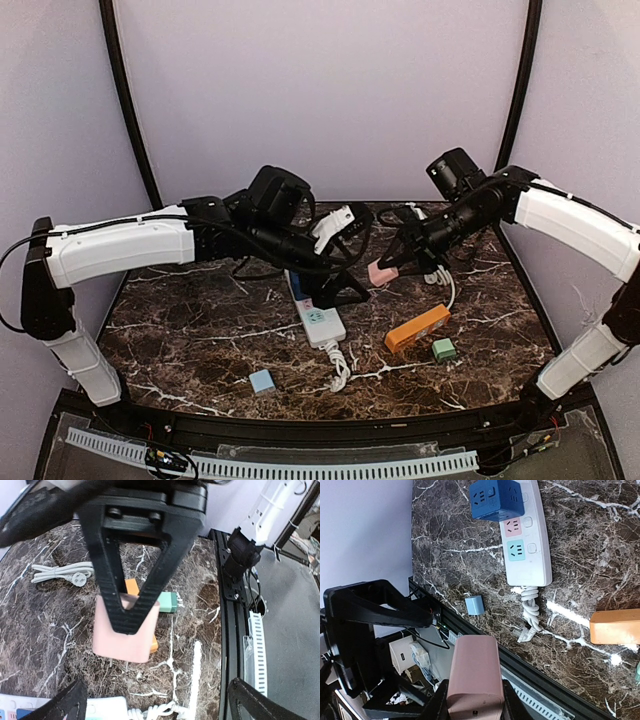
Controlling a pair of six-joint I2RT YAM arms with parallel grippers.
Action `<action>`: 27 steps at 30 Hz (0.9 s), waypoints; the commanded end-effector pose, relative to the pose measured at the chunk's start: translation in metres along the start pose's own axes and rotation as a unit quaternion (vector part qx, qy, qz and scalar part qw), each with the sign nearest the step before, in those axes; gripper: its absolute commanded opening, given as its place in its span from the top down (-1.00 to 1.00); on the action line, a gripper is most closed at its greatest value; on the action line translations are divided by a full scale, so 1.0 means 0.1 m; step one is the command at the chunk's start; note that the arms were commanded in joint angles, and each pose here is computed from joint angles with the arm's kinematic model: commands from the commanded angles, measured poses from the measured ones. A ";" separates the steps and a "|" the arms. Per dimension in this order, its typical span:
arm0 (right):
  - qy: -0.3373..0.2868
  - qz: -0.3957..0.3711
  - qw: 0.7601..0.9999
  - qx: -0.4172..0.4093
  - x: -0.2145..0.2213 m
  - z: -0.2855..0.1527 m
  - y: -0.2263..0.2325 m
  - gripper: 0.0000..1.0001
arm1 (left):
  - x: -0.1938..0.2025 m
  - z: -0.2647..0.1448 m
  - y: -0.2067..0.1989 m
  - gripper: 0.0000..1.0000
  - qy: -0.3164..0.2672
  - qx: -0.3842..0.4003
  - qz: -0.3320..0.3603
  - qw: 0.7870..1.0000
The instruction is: Insert the plug
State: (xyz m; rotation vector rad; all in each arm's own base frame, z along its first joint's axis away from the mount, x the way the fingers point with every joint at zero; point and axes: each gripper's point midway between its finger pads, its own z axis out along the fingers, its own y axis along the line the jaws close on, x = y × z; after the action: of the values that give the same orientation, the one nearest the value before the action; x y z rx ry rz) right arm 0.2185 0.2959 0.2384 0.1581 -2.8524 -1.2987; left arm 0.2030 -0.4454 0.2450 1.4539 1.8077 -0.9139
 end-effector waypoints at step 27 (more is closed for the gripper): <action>-0.052 0.006 0.996 0.074 -0.25 -0.07 -0.06 1.00 | 0.52 -1.24 1.08 -0.98 -0.094 -0.208 -0.432 0.872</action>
State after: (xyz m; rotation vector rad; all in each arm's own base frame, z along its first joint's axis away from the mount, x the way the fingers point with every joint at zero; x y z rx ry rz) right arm 0.2388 0.2849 0.2364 0.0906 -3.0004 -1.1478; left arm 0.2844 -0.3213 0.2750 0.3579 2.2334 -0.9669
